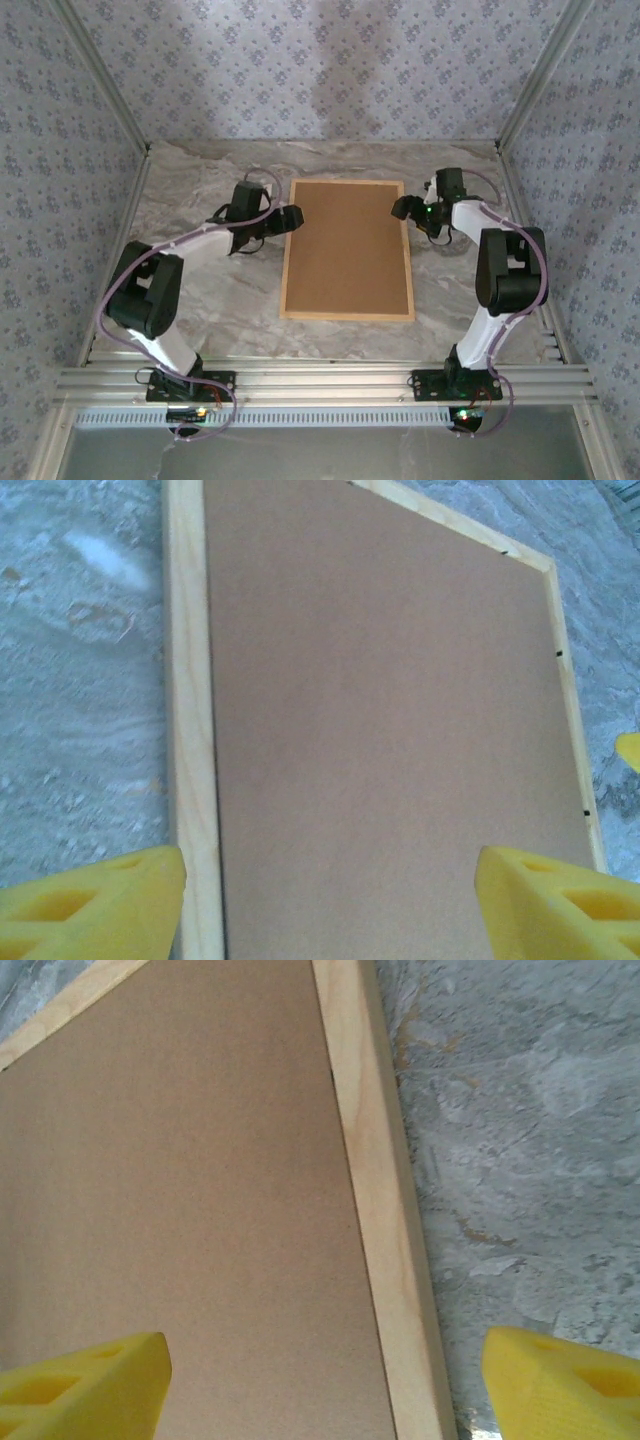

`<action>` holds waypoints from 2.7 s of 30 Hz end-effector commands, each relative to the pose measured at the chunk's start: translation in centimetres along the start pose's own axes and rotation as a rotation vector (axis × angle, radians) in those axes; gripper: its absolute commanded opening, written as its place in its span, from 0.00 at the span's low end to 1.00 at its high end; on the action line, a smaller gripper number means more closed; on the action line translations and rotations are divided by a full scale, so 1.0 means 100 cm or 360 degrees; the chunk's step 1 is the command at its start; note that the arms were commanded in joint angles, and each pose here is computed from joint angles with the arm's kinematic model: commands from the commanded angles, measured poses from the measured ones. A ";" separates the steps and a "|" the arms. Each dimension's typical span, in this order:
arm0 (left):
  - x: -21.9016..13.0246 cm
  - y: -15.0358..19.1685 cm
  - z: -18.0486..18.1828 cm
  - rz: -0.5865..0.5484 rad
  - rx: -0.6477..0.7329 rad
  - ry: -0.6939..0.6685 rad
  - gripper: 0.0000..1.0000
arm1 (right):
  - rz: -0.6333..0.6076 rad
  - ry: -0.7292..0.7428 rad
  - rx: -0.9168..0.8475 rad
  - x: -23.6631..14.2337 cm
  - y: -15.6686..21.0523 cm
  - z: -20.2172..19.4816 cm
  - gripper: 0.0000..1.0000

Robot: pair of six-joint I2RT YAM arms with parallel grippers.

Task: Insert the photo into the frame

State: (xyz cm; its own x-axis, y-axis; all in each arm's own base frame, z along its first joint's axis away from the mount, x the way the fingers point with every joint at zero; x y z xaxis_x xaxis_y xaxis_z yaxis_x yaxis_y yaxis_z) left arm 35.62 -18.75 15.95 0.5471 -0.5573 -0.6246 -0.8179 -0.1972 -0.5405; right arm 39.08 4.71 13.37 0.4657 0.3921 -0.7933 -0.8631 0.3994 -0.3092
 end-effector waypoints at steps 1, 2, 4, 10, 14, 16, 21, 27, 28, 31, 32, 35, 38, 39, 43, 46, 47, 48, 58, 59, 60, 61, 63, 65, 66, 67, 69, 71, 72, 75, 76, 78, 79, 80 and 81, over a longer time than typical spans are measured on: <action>0.011 -0.004 -0.002 0.0072 0.0056 -0.0010 0.76 | 0.0003 0.0029 -0.0035 0.008 -0.005 0.003 0.83; 0.014 -0.007 -0.003 0.0074 0.0063 -0.0016 0.76 | 0.0009 0.0024 -0.0037 0.010 -0.005 0.003 0.83; 0.022 -0.013 -0.003 0.0084 0.0081 -0.0030 0.76 | 0.0037 0.0018 -0.0033 0.017 -0.002 0.003 0.83; 0.046 -0.029 -0.003 0.0113 0.0123 -0.0079 0.76 | 0.0009 -0.0024 -0.0051 0.021 -0.013 0.013 0.83; 0.062 -0.037 -0.002 0.0132 0.0142 -0.0107 0.76 | 0.0019 -0.0039 -0.0042 0.026 -0.015 0.014 0.83; 0.068 -0.041 -0.001 0.0145 0.0156 -0.0129 0.76 | 0.0022 -0.0041 -0.0040 0.028 -0.015 0.014 0.83; 0.080 -0.049 0.002 0.0163 0.0192 -0.0193 0.75 | 0.0038 -0.0040 -0.0031 0.034 -0.016 0.013 0.83; 0.091 -0.051 0.006 0.0196 0.0212 -0.0236 0.76 | 0.0055 -0.0048 -0.0029 0.039 -0.016 0.015 0.83; 0.092 -0.050 0.007 0.0201 0.0212 -0.0243 0.76 | 0.0058 -0.0046 -0.0026 0.040 -0.016 0.014 0.83; 0.096 -0.049 0.009 0.0217 0.0208 -0.0244 0.75 | 0.0068 -0.0050 -0.0026 0.042 -0.016 0.014 0.83; 0.097 -0.049 0.009 0.0222 0.0206 -0.0243 0.75 | 0.0073 -0.0053 -0.0023 0.043 -0.015 0.014 0.83; 0.099 -0.046 0.009 0.0237 0.0205 -0.0232 0.75 | 0.0085 -0.0063 -0.0015 0.046 -0.014 0.014 0.83; 0.100 -0.044 0.008 0.0252 0.0204 -0.0213 0.75 | 0.0100 -0.0071 -0.0009 0.049 -0.013 0.014 0.83; 0.100 -0.044 0.007 0.0252 0.0205 -0.0206 0.74 | 0.0104 -0.0074 -0.0009 0.050 -0.012 0.015 0.83; 0.101 -0.043 0.005 0.0265 0.0210 -0.0182 0.73 | 0.0122 -0.0107 0.0006 0.054 -0.010 0.016 0.83; 0.102 -0.041 0.003 0.0277 0.0208 -0.0157 0.72 | 0.0132 -0.0126 0.0017 0.055 -0.009 0.016 0.83; 0.103 -0.041 0.002 0.0280 0.0212 -0.0153 0.72 | 0.0131 -0.0132 0.0018 0.055 -0.009 0.017 0.83; 0.103 -0.040 0.001 0.0282 0.0214 -0.0146 0.72 | 0.0134 -0.0135 0.0022 0.055 -0.009 0.017 0.83; 0.104 -0.042 -0.005 0.0294 0.0221 -0.0086 0.71 | 0.0143 -0.0155 0.0024 0.058 -0.008 0.020 0.82; 0.104 -0.042 -0.005 0.0295 0.0221 -0.0084 0.71 | 0.0145 -0.0156 0.0026 0.059 -0.008 0.020 0.82; 0.104 -0.042 -0.005 0.0295 0.0222 -0.0085 0.71 | 0.0150 -0.0156 0.0026 0.059 -0.007 0.020 0.82; 0.103 -0.042 -0.005 0.0297 0.0222 -0.0082 0.71 | 0.0150 -0.0155 0.0024 0.059 -0.007 0.021 0.82; 0.102 -0.044 -0.006 0.0288 0.0225 -0.0083 0.71 | 0.0152 -0.0154 0.0024 0.059 -0.006 0.021 0.82; 0.099 -0.046 -0.008 0.0273 0.0231 -0.0089 0.71 | 0.0153 -0.0154 0.0024 0.059 -0.006 0.021 0.82; 0.097 -0.048 -0.008 0.0262 0.0235 -0.0093 0.71 | 0.0152 -0.0152 0.0022 0.058 -0.006 0.021 0.82; 0.094 -0.050 -0.010 0.0247 0.0241 -0.0098 0.71 | 0.0152 -0.0150 0.0019 0.057 -0.006 0.021 0.82; 0.088 -0.054 -0.013 0.0219 0.0258 -0.0106 0.71 | 0.0147 -0.0142 0.0013 0.054 -0.007 0.020 0.82; 0.080 -0.057 -0.016 0.0186 0.0273 -0.0112 0.71 | 0.0128 -0.0126 0.0003 0.049 -0.009 0.019 0.82; 0.076 -0.058 -0.018 0.0164 0.0280 -0.0117 0.72 | 0.0115 -0.0112 -0.0003 0.045 -0.010 0.017 0.82; 0.062 -0.059 -0.020 0.0098 0.0292 -0.0127 0.74 | 0.0075 -0.0072 -0.0016 0.033 -0.012 0.013 0.82; 0.057 -0.059 -0.021 0.0082 0.0293 -0.0130 0.74 | 0.0068 -0.0066 -0.0019 0.031 -0.012 0.013 0.82; 0.046 -0.057 -0.021 0.0041 0.0294 -0.0143 0.75 | 0.0045 -0.0050 -0.0026 0.022 -0.012 0.011 0.82; 0.042 -0.055 -0.021 0.0028 0.0294 -0.0151 0.76 | 0.0035 -0.0038 -0.0033 0.019 -0.011 0.011 0.82; 0.037 -0.053 -0.019 0.0018 0.0288 -0.0168 0.76 | 0.0022 -0.0017 -0.0040 0.015 -0.010 0.010 0.82; 0.032 -0.049 -0.016 0.0014 0.0275 -0.0191 0.76 | 0.0013 0.0003 -0.0055 0.010 -0.008 0.010 0.82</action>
State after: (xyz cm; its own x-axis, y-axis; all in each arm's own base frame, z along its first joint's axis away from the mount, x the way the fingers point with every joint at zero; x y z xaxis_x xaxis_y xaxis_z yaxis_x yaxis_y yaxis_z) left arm 41.84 -21.61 15.51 0.5043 -0.4749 -0.7212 -0.8276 -0.0275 -0.5606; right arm 41.50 6.12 11.59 0.4412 0.4193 -0.7934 -0.8775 0.3867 -0.2836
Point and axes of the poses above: each hand's point on the last joint's axis, 136 mm out from that joint toward the fingers, its own x axis out along the fingers, its own z axis along the line the jaws close on, y = z × x, the point moved 8 cm from there along -x, back along the fingers, and after that the axes turned 2 degrees about x, right-handed, at the moved point
